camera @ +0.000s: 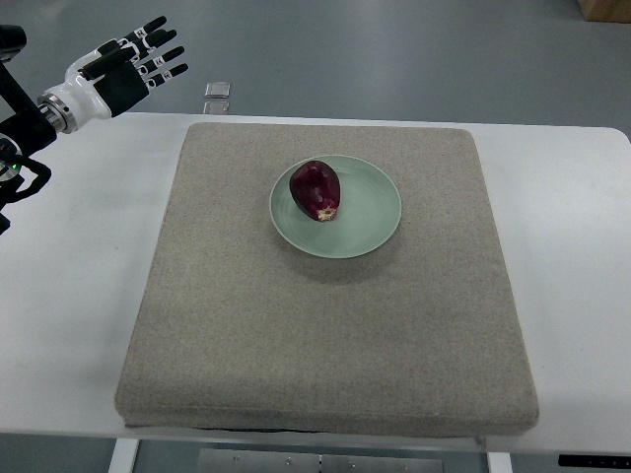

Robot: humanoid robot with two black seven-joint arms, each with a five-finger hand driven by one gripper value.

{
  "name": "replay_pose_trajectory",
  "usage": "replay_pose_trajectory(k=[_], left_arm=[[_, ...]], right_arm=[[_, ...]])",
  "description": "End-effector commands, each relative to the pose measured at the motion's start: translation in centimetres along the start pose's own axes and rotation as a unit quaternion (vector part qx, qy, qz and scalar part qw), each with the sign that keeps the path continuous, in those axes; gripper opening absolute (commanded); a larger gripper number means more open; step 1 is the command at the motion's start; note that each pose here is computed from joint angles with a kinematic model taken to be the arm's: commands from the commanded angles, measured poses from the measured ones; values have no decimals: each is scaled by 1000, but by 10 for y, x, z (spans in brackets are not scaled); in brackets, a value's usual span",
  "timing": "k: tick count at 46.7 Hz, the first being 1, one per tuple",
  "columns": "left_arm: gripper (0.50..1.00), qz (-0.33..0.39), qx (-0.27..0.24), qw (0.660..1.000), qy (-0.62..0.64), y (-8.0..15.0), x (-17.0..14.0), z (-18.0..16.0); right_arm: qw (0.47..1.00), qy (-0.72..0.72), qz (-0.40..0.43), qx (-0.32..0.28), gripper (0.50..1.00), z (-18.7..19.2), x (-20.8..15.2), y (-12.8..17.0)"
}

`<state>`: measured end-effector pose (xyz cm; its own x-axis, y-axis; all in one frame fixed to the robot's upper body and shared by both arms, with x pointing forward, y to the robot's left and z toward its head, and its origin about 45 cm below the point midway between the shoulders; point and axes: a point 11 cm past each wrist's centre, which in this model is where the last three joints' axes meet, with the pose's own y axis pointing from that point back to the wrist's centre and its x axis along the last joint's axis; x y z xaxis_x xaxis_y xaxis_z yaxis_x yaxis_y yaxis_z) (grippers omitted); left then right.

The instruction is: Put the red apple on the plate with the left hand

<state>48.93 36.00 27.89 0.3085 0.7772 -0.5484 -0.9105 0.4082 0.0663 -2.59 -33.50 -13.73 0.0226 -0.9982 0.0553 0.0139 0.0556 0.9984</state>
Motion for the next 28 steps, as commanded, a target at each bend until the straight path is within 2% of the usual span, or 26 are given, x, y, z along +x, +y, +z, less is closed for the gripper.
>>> replay_pose_trajectory(k=[1,6,28], left_arm=[[996,0,1,1000,2,0,0,-2],[996,-2,8,1000,8,-2,-1,-12],[996,-10,17,1000,8,-1,-4,-19]], right_arm=[[1000,0,0,0,932,0,0,0],[1000,0,0,0,932,0,0,0],[1000,-1,-6,1,932,-1,-2,0]])
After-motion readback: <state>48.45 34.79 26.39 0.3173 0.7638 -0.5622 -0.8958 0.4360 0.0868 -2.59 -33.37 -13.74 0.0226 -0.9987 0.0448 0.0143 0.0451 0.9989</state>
